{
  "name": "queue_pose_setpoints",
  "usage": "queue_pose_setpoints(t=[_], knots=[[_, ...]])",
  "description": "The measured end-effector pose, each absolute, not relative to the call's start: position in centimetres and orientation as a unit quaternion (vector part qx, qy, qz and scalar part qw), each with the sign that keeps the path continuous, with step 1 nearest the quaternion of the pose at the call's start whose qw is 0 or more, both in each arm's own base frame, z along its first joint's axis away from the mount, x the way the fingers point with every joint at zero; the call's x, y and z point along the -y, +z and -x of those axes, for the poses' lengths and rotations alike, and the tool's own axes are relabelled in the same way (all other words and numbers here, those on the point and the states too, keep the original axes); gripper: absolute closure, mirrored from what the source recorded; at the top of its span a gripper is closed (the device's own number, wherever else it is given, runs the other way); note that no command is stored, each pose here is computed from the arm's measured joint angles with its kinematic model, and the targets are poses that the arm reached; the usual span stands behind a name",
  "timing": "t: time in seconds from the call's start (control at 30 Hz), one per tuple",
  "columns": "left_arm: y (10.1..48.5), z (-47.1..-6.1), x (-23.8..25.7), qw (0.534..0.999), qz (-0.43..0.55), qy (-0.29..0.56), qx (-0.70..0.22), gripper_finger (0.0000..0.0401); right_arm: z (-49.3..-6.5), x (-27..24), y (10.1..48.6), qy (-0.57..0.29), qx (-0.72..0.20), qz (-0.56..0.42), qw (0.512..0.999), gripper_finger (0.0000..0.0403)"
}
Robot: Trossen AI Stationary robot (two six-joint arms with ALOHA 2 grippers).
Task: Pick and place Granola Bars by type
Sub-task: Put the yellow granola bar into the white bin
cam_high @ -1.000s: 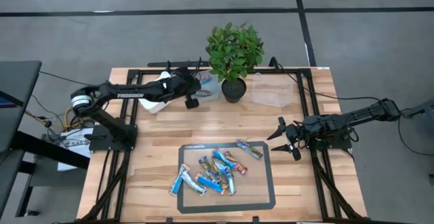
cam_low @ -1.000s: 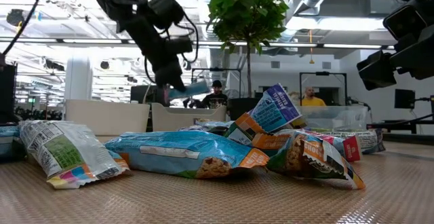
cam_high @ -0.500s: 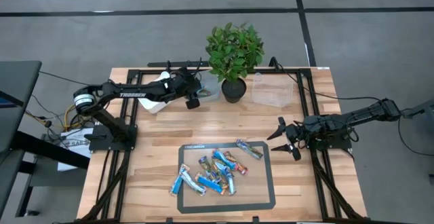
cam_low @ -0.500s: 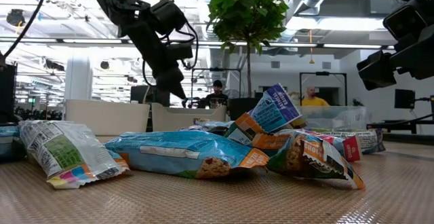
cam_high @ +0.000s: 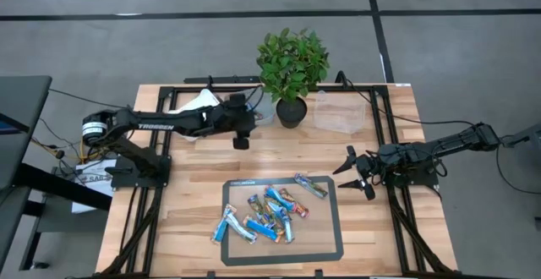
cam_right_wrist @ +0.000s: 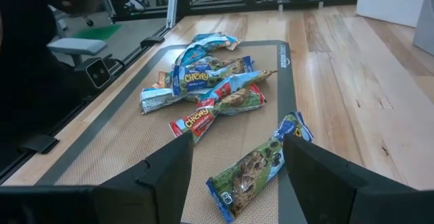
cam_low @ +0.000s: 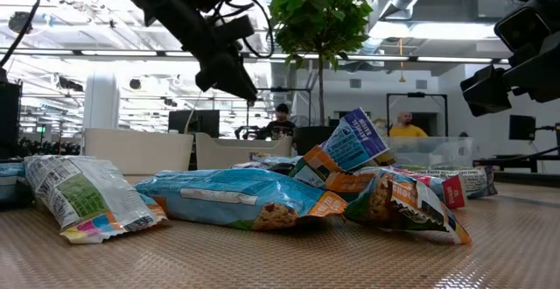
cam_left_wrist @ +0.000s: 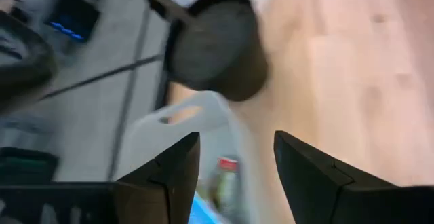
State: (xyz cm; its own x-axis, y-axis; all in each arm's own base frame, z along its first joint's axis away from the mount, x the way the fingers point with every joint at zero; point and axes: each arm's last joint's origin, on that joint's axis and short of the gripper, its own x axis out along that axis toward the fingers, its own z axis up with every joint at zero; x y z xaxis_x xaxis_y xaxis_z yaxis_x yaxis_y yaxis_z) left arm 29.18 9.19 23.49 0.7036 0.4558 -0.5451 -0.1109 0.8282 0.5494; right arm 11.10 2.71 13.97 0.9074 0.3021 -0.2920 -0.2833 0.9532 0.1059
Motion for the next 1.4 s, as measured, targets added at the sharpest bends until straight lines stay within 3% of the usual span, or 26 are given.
queue_pose_setpoints(t=[0.2,0.43,0.73,1.0,1.17,1.4], knots=[[24.4,-29.1,-10.7,0.869,-0.306,0.199,-0.334,0.0218,-11.1,-2.7,14.0,0.15,-0.154,-0.031,0.976,0.0182],[25.5,-29.3,-11.4,0.897,-0.253,0.242,-0.269,0.0218,-11.1,-2.7,14.0,0.15,-0.154,-0.031,0.976,0.0182],[24.5,-29.2,-10.6,0.886,-0.23,0.247,-0.318,0.0218,-11.1,-2.7,14.0,0.15,-0.154,-0.031,0.976,0.0182],[22.8,-29.5,-3.2,0.902,-0.175,0.105,-0.379,0.0218,-11.1,-2.7,14.0,0.15,-0.154,-0.031,0.976,0.0182],[22.1,-28.8,2.8,0.911,-0.081,0.012,-0.405,0.0218,-11.1,-2.7,14.0,0.15,-0.154,-0.031,0.976,0.0182],[21.2,-26.2,9.4,0.88,0.042,-0.024,-0.472,0.0218,-11.1,-2.7,14.0,0.15,-0.154,-0.031,0.976,0.0182]])
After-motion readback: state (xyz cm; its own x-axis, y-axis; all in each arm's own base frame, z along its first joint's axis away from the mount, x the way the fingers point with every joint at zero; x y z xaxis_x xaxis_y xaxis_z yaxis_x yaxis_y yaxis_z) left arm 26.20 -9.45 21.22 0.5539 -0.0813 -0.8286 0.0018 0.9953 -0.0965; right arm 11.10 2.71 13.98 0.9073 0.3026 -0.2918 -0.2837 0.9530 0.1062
